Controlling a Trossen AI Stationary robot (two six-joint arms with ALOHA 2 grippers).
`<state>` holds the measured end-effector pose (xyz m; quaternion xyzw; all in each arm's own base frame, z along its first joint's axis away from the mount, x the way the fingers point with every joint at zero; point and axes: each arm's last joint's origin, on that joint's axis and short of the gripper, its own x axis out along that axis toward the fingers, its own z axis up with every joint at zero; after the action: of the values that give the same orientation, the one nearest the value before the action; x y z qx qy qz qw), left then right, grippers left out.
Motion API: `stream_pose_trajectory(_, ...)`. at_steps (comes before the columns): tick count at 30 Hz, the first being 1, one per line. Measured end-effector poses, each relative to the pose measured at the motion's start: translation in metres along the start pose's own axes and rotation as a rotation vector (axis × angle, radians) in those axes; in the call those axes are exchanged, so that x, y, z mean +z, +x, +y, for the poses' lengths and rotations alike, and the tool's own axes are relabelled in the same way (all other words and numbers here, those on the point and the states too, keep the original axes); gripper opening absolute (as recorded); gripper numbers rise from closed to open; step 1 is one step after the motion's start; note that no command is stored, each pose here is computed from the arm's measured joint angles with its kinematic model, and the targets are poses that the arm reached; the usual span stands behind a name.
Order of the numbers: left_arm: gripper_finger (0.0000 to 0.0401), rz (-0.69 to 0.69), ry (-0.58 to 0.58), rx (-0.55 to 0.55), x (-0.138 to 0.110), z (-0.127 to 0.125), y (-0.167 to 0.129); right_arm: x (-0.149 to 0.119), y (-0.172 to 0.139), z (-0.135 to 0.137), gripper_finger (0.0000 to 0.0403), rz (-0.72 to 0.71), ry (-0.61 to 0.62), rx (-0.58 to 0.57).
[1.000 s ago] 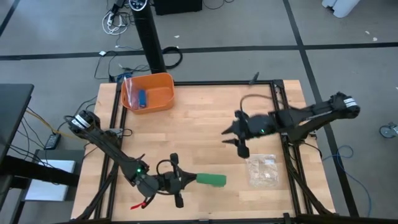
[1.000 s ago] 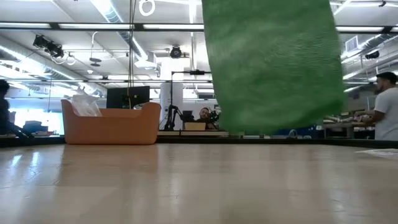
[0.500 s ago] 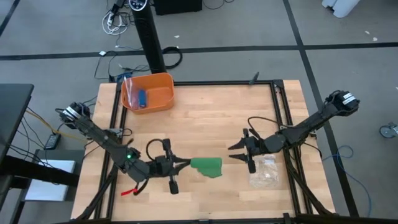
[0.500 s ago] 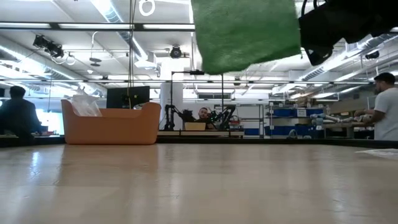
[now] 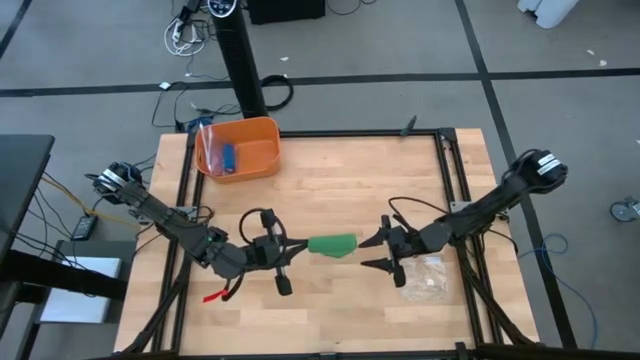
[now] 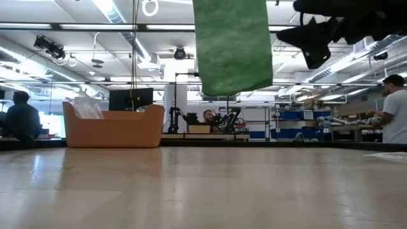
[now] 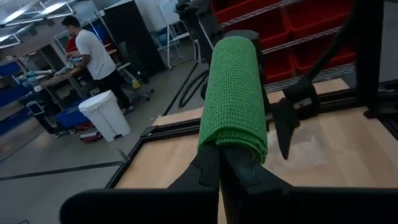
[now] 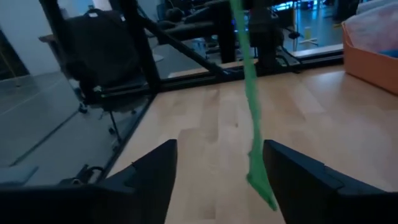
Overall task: Roll bandage
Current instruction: Roll the green bandage
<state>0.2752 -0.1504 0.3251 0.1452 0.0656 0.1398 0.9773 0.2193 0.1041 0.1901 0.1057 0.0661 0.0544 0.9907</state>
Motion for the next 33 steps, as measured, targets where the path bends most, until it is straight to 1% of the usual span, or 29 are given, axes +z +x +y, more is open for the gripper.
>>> stream_pose_trajectory(5, 0.0001, -0.001, -0.003, 0.006, 0.000, 0.002, 0.002, -0.001, 0.015, -0.002, 0.0267, -0.005, -0.035, -0.095)
stream_pose_trajectory(9, 0.0001, 0.000, -0.001, 0.005, 0.000, 0.002, 0.002, 0.000, 0.023, -0.006, 0.0276, 0.000, -0.045, -0.124)
stream_pose_trajectory(15, 0.0001, -0.009, 0.018, 0.008, 0.001, 0.002, 0.002, -0.006, 0.028, -0.013, 0.0277, 0.025, -0.053, -0.154)
stream_pose_trajectory(17, 0.0001, -0.012, 0.024, 0.009, 0.001, 0.002, 0.002, -0.007, 0.029, -0.014, 0.0276, 0.026, -0.053, -0.154)
stream_pose_trajectory(20, 0.0001, -0.018, 0.024, 0.012, 0.002, 0.002, 0.002, -0.008, 0.029, -0.013, 0.0276, 0.033, -0.042, -0.118)
stream_pose_trajectory(22, 0.0001, -0.025, 0.021, 0.027, 0.004, 0.003, 0.002, -0.010, 0.031, -0.012, 0.0275, 0.044, -0.033, -0.098)
stream_pose_trajectory(24, 0.0001, -0.036, 0.003, 0.052, 0.005, 0.005, 0.003, -0.014, 0.036, -0.012, 0.0270, 0.053, -0.024, -0.101)
stream_pose_trajectory(27, 0.0001, -0.048, -0.025, 0.073, 0.007, 0.009, 0.006, -0.020, 0.046, -0.015, 0.0252, 0.045, -0.043, -0.137)
stream_pose_trajectory(29, 0.0001, -0.044, -0.032, 0.097, 0.007, 0.011, 0.007, -0.020, 0.052, -0.015, 0.0227, 0.026, -0.045, -0.145)
stream_pose_trajectory(31, 0.0001, -0.034, -0.032, 0.129, 0.006, 0.013, 0.008, -0.022, 0.056, -0.013, 0.0188, 0.030, -0.057, -0.140)
stream_pose_trajectory(33, 0.0001, -0.028, -0.029, 0.149, 0.006, 0.015, 0.010, -0.024, 0.056, -0.008, 0.0133, 0.035, -0.071, -0.127)
